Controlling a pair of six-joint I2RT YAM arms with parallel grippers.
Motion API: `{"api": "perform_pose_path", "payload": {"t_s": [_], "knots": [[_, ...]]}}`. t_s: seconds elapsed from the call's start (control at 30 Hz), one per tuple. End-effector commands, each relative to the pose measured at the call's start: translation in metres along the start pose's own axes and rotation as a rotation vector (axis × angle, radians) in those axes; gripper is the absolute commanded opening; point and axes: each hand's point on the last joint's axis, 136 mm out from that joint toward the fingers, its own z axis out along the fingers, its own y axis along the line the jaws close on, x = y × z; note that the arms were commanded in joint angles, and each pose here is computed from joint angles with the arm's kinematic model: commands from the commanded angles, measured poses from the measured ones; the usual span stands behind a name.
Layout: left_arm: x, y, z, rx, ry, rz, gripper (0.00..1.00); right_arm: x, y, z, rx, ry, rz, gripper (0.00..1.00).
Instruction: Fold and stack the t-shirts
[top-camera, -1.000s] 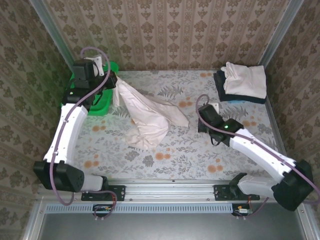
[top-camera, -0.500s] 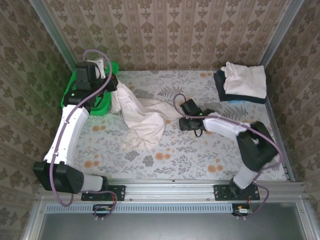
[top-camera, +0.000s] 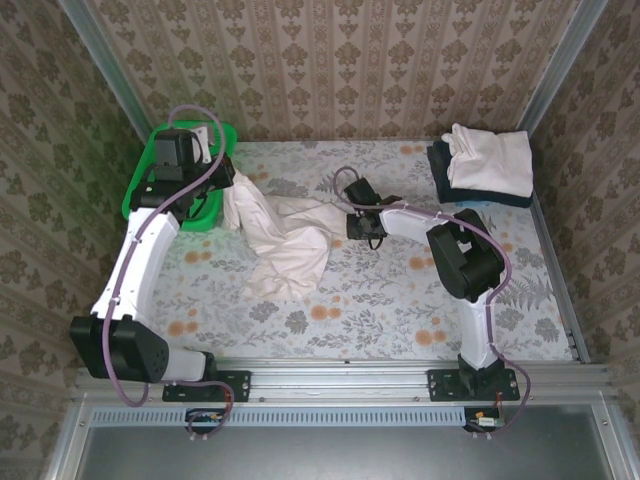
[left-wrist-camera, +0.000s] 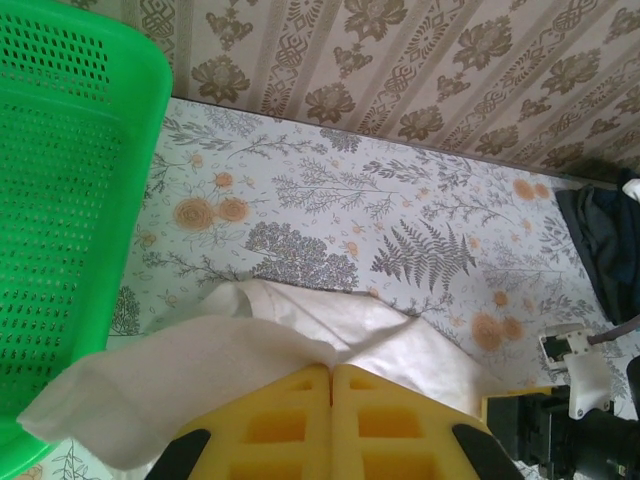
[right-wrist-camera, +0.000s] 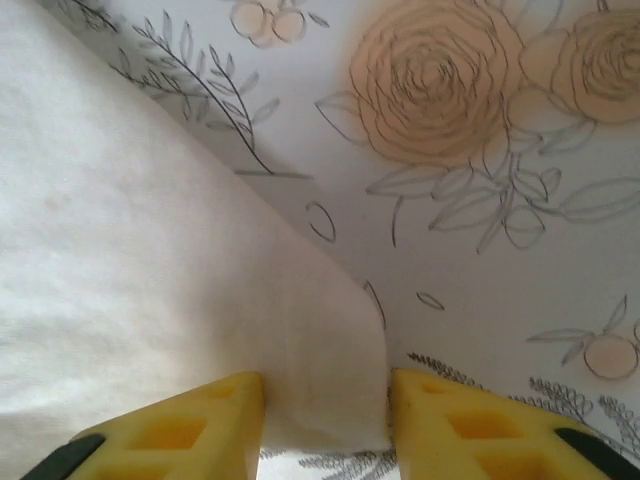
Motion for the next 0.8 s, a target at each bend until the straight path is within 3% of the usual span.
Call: {"api": "perform_pose_path", "payload": {"t_s": [0.0,0.07,0.13,0.3,0.4,0.63,0.77], "knots": [[-0.006,0.003,0.002,0.001,-0.013,0.019,0.0,0.003,-0.012,0.008,0.067,0.029,0.004,0.28],[-0.012,0.002,-0.002,0.003,-0.023,0.022,0.0,-0.002,-0.016,-0.001,0.085,0.008,-0.003,0.11],[-0.019,-0.003,-0.009,0.011,-0.038,0.031,0.0,-0.011,-0.015,-0.017,0.07,-0.027,-0.02,0.0],[-0.038,-0.017,-0.039,0.034,-0.094,0.068,0.0,-0.033,-0.022,-0.091,0.05,-0.13,-0.046,0.0],[-0.046,-0.028,-0.071,0.051,-0.145,0.099,0.0,-0.046,-0.032,-0.172,0.031,-0.27,-0.043,0.0],[-0.044,-0.068,-0.16,0.122,-0.279,0.137,0.0,-0.021,-0.064,-0.344,-0.064,-0.511,-0.066,0.0],[-0.057,-0.068,-0.171,0.055,-0.356,0.16,0.0,-0.031,-0.084,-0.386,-0.027,-0.632,-0.028,0.0]]}}
